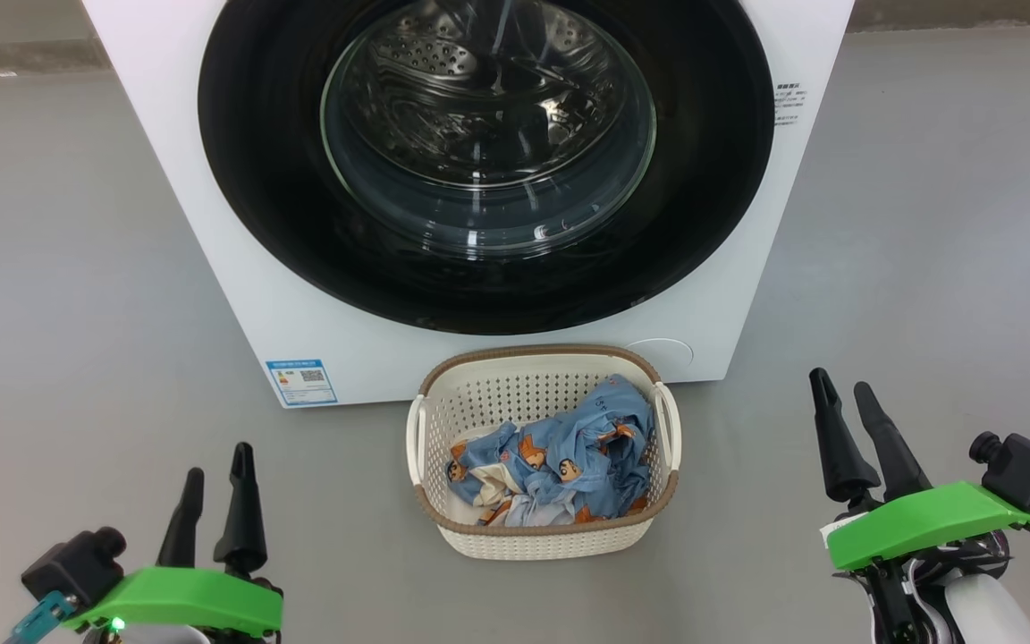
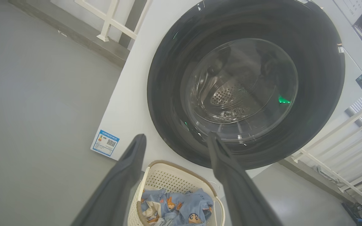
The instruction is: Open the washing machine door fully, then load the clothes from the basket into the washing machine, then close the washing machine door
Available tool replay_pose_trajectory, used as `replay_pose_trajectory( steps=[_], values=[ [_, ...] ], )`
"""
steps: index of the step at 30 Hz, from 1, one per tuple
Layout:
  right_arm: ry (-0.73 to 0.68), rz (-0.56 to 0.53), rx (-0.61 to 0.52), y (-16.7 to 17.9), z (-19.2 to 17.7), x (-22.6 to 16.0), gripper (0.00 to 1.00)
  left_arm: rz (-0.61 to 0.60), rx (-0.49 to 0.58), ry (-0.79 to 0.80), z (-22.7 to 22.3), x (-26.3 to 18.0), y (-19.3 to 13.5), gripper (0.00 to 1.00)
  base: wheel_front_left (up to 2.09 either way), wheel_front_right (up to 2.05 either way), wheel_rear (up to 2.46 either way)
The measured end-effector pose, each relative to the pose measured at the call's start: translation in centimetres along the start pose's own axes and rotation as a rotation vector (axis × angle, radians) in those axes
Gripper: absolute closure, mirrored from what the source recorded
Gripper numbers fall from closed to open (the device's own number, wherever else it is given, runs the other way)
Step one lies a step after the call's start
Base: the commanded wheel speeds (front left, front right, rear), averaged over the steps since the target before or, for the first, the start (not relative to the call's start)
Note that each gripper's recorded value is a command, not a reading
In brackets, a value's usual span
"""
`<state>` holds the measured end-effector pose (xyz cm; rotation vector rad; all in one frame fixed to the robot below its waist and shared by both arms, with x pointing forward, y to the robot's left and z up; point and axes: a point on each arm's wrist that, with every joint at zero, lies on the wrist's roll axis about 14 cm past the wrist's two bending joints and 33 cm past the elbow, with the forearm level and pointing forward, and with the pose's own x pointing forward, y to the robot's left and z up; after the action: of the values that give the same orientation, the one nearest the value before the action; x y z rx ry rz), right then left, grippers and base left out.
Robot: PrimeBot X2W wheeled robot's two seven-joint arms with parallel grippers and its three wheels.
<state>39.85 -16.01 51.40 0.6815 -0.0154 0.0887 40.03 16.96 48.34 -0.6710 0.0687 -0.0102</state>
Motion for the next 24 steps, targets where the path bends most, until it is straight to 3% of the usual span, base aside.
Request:
replay_pose_trajectory(
  steps=[24],
  values=[
    [-0.036, 0.09, -0.26, 1.9, 0.6, 0.5, 0.0, -0.057, 0.258, -0.058, 1.3, 0.7, -1.4, 0.0, 0.0, 0.0, 0.0]
  ],
)
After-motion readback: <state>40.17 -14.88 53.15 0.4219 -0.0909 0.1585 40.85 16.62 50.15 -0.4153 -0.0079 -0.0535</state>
